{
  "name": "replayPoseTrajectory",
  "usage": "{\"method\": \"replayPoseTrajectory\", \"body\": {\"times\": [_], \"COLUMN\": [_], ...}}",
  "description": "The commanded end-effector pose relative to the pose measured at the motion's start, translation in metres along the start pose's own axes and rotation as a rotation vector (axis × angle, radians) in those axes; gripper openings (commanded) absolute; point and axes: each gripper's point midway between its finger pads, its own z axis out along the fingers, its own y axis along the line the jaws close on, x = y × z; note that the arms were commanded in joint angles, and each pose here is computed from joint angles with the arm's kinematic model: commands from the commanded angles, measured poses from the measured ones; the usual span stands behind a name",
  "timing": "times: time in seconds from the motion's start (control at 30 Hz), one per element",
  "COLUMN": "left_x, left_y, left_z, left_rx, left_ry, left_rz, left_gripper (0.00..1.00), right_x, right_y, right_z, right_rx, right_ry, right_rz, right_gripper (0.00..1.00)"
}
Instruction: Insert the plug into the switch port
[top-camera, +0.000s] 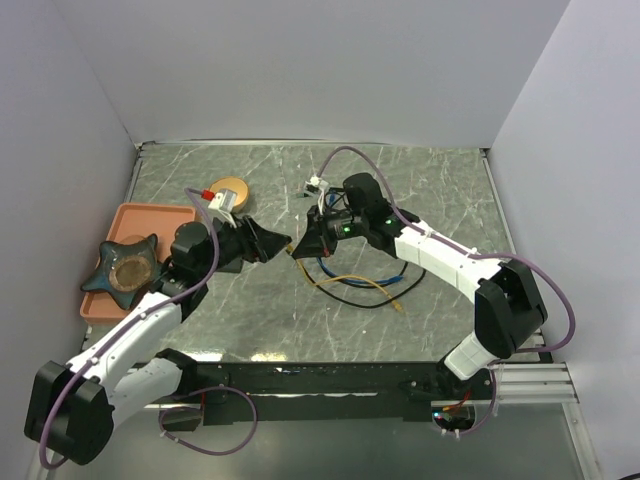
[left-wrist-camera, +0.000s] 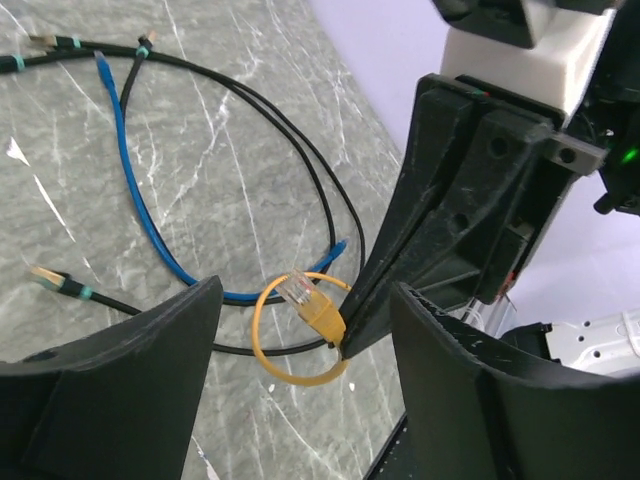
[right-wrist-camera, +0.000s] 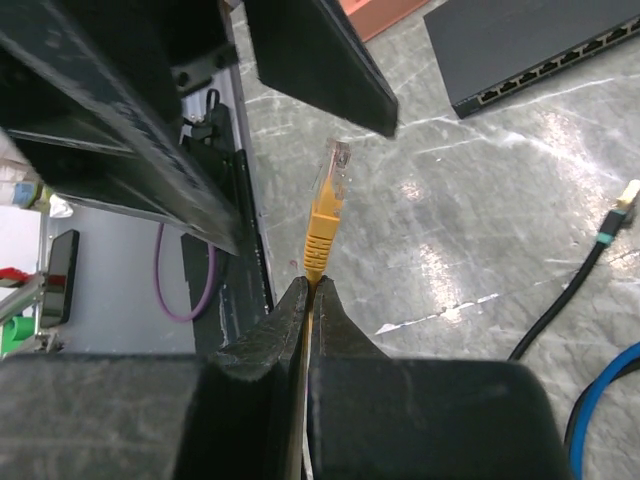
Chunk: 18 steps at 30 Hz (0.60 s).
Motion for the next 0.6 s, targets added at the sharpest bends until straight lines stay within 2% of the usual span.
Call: {"method": "replayPoseTrajectory", "body": {"times": [0.0,0.03,0.07,0.13,0.17,0.23,0.27,0.37,0.4,0.43,0.47,0.5,0.53,0.57], "left_x": [-0.008,-0.008,-0.008,-0.010,-0.011,-0.014,-0.014,-0.015,-0.016,-0.020,-0.020,-0.022,-0.033,-0.029], "left_y": [-0.014,-0.014,-0.014,-0.015,-0.018,-0.022,-0.023,-0.025,-0.023,-0.022,-0.018,-0.015,-0.007,0.000], "left_z": [0.004,0.005,0.005,0.004,0.004,0.002,0.001,0.000,0.000,0.000,-0.001,-0.001,-0.003,-0.004], "left_rx": [0.075,0.076,0.077,0.087,0.098,0.121,0.128,0.132,0.119,0.101,0.076,0.053,-0.011,-0.050], "left_ry": [-0.024,-0.025,-0.027,-0.044,-0.052,-0.077,-0.080,-0.083,-0.085,-0.103,-0.103,-0.114,-0.168,-0.162], "left_rz": [0.014,0.012,0.010,0.012,0.008,0.009,0.006,-0.001,-0.006,-0.007,-0.015,-0.024,-0.037,-0.068], "left_gripper": [0.69,0.68,0.57,0.44,0.29,0.16,0.03,0.01,0.01,0.01,0.01,0.01,0.01,0.01], "right_x": [-0.023,-0.022,-0.021,-0.021,-0.019,-0.019,-0.019,-0.024,-0.027,-0.030,-0.036,-0.041,-0.043,-0.049], "right_y": [0.017,0.021,0.022,0.024,0.024,0.024,0.025,0.027,0.026,0.025,0.022,0.022,0.021,0.026], "right_z": [0.003,0.005,0.005,0.005,0.006,0.006,0.005,0.002,0.000,-0.002,-0.008,-0.012,-0.017,-0.026], "right_rx": [-0.054,-0.064,-0.062,-0.059,-0.060,-0.058,-0.059,-0.034,-0.017,0.005,0.082,0.128,0.175,0.233], "right_ry": [-0.035,-0.028,-0.024,-0.021,-0.016,-0.018,-0.020,-0.046,-0.061,-0.078,-0.118,-0.150,-0.175,-0.215], "right_rz": [-0.063,-0.067,-0.072,-0.076,-0.078,-0.075,-0.070,-0.072,-0.076,-0.076,-0.079,-0.091,-0.101,-0.132], "right_gripper": [0.00,0.00,0.01,0.02,0.03,0.06,0.08,0.29,0.42,0.46,0.52,0.66,0.73,0.78]}}
